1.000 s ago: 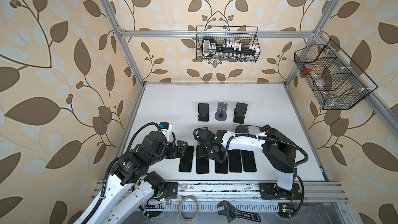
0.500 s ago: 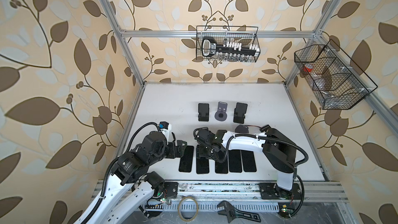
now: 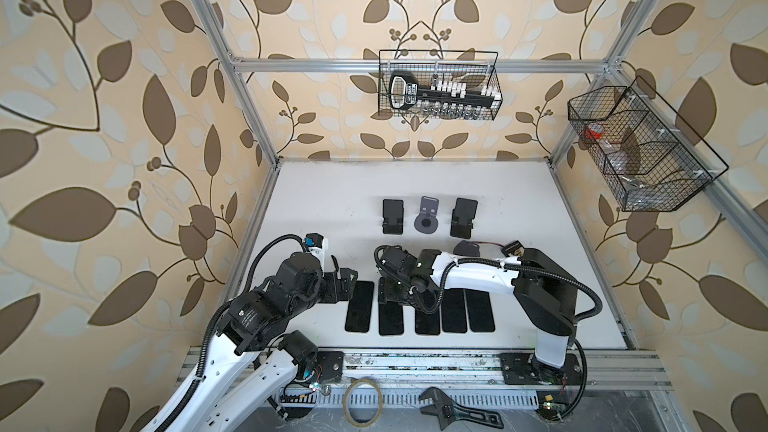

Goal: Remove the phone from the phone stand
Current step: 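Set the green phone flat beside the other phones and open the right gripper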

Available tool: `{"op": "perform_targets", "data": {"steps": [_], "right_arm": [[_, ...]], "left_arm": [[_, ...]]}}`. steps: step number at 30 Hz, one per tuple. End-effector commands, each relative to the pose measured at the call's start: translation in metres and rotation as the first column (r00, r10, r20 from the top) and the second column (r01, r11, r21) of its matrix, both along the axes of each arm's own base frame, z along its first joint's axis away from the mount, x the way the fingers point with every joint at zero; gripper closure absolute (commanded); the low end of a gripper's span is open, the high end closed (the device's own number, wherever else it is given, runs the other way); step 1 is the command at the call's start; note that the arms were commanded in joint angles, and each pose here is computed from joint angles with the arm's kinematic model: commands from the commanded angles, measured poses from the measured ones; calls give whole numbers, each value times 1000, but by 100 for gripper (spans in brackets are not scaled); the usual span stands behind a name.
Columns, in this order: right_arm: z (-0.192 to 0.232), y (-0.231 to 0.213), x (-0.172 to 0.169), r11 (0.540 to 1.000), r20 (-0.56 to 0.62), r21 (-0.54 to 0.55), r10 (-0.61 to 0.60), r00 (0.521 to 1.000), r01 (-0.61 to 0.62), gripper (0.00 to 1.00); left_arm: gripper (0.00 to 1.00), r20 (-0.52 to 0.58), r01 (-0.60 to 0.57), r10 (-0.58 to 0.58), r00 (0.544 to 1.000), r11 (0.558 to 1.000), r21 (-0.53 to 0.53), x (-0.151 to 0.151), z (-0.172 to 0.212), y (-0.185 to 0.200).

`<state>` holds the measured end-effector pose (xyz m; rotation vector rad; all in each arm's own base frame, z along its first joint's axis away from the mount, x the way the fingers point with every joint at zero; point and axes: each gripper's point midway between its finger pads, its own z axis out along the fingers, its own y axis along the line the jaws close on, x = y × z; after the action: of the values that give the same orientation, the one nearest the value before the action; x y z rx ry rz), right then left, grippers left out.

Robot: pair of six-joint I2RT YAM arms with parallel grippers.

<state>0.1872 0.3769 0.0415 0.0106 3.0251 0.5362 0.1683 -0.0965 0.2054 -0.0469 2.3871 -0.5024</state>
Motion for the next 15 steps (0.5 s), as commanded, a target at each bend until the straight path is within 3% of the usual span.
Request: {"op": "perform_targets", "data": {"steps": [1,15], "right_arm": [[14,-2,0,1000,29,7,5,1000,-5,17],[43,-11,5,999,128,-10,48,991,-47,17]], "left_arm": [[5,-10,-37,38,999,999,35,4,-3,6],[5,30,-54,52,998,996,71,15,-3,8]]}}
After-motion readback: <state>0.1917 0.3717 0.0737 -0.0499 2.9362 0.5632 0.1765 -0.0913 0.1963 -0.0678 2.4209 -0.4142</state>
